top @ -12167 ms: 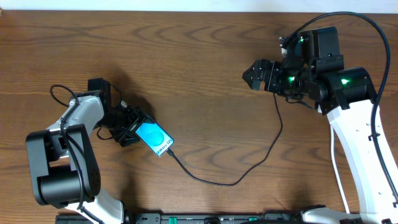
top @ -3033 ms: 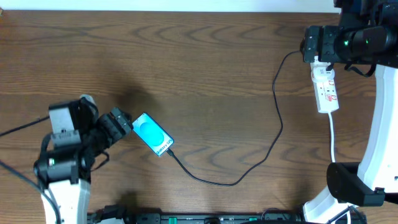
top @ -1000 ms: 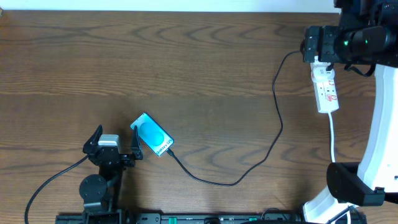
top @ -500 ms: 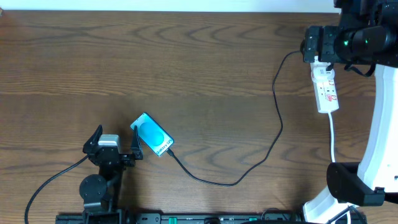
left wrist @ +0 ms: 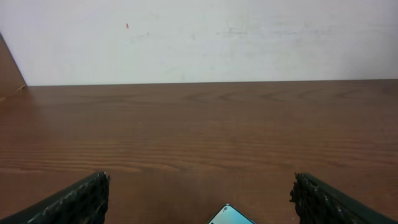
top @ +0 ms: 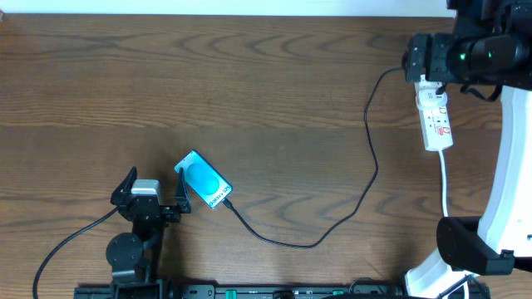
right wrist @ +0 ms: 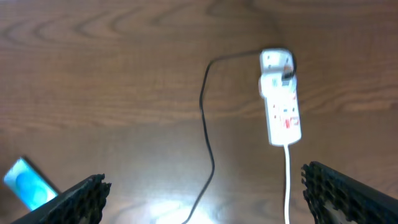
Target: Plug charger to phone and switch on socket
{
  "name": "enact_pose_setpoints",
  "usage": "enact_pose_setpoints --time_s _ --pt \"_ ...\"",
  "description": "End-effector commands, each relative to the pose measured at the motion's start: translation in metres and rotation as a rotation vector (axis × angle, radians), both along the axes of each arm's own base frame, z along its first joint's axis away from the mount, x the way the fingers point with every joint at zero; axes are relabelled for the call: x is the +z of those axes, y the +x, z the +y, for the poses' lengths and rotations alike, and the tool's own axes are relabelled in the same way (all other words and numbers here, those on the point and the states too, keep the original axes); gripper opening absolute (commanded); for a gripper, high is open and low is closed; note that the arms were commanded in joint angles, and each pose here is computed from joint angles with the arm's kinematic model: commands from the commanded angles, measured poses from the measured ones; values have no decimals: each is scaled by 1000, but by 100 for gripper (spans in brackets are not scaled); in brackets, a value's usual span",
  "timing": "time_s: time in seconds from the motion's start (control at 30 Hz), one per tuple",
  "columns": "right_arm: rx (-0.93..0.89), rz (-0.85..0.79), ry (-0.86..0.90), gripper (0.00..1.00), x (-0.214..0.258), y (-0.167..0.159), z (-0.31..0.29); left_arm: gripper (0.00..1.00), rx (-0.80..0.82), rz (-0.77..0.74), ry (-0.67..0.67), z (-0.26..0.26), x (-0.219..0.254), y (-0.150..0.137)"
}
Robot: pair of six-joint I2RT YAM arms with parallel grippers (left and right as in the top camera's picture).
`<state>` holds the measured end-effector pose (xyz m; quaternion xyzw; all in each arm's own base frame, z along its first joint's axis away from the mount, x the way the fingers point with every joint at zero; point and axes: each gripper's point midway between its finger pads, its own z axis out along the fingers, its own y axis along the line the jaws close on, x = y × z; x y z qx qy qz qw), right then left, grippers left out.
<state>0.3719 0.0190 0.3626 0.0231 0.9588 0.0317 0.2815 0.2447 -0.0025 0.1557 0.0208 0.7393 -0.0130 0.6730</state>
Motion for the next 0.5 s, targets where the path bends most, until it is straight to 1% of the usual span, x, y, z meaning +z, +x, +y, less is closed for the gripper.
enact_pose_setpoints --time_s 0.0,0.1,0.23,0.47 --pt "-7 -46 -6 99 10 -1 0 94 -29 45 11 -5 -15 -1" --pt "3 -103 10 99 13 4 6 94 -29 45 11 -5 -16 -1" --pt "46 -280 38 99 9 19 26 94 -29 45 11 -5 -16 -1" --pt "55 -537 60 99 -12 5 28 94 -28 45 10 -5 -16 -1"
